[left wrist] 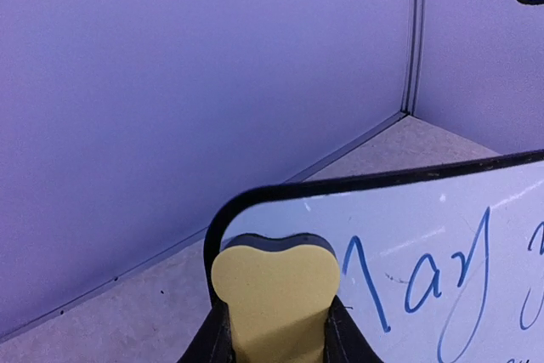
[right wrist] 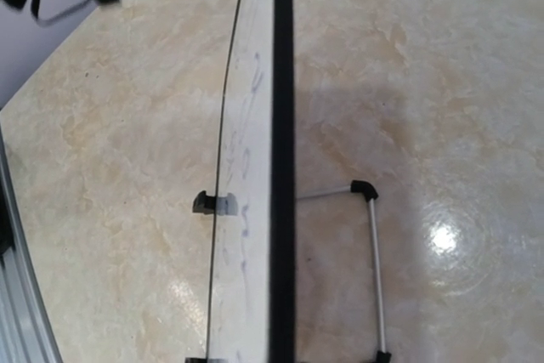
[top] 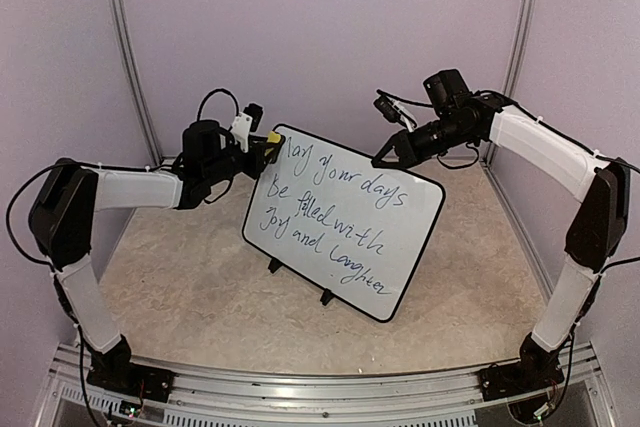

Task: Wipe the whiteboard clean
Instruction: Erase the center of the whiteboard.

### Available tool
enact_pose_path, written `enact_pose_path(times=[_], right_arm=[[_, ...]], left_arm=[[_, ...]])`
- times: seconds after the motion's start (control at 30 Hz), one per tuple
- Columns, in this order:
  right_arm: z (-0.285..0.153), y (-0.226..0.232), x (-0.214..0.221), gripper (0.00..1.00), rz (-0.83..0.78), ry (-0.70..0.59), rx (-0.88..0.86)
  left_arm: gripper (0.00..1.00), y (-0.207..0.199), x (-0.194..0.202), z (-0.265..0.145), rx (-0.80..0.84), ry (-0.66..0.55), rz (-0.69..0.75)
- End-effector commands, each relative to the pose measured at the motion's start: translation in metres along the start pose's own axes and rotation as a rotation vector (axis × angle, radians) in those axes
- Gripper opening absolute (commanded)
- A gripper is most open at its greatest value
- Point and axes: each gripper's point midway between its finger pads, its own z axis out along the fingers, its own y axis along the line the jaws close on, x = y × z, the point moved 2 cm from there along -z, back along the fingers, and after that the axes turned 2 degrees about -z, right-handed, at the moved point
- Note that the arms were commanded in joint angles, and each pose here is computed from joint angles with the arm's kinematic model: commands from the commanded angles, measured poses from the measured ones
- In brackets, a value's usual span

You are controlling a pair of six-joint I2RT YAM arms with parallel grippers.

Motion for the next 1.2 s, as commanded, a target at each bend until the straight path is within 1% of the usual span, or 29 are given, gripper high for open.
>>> enact_pose_path(times=[0.0, 0.13, 0.27, 0.37, 0.47, 0.6, 0.7, 0.83, 0.9, 0.97, 1.17], right_arm=[[-0.008, 0.015, -0.01, 0.0, -0.085, -0.034, -0.018], [-0.007, 0.015, -0.008, 0.0, -0.083, -0.031, -0.022], [-0.008, 0.016, -0.007, 0.0, -0.088, -0.035, -0.02], [-0.008, 0.016, -0.007, 0.0, -0.088, -0.035, -0.022], [-0.008, 0.016, -0.007, 0.0, -0.089, -0.034, -0.023], [-0.009, 0.017, -0.007, 0.0, -0.091, -0.036, -0.023], [-0.009, 0.017, -0.008, 0.0, -0.092, -0.037, -0.021], [-0.008, 0.015, -0.007, 0.0, -0.088, -0.034, -0.019], [-0.008, 0.015, -0.006, 0.0, -0.085, -0.032, -0.019], [-0.007, 0.015, -0.006, 0.0, -0.084, -0.031, -0.023], [-0.007, 0.016, -0.006, 0.0, -0.083, -0.033, -0.032]], left_arm=[[0.15, -0.011, 0.048, -0.014, -0.035, 0.129, -0.009], [0.15, -0.021, 0.071, -0.021, -0.071, 0.188, 0.051], [0.14, -0.017, 0.083, -0.019, -0.077, 0.21, 0.046], [0.14, -0.015, 0.072, -0.018, -0.034, 0.169, 0.0], [0.15, -0.013, 0.047, -0.014, 0.031, 0.096, -0.051], [0.15, -0.014, 0.019, -0.004, 0.075, 0.05, -0.057], [0.15, -0.015, 0.008, 0.001, 0.091, 0.032, -0.061], [0.15, -0.016, 0.017, -0.002, 0.08, 0.052, -0.079], [0.15, -0.019, 0.029, -0.011, 0.078, 0.06, -0.101], [0.15, -0.025, 0.032, -0.018, 0.083, 0.049, -0.1], [0.15, -0.042, 0.031, -0.007, 0.09, 0.074, -0.065]])
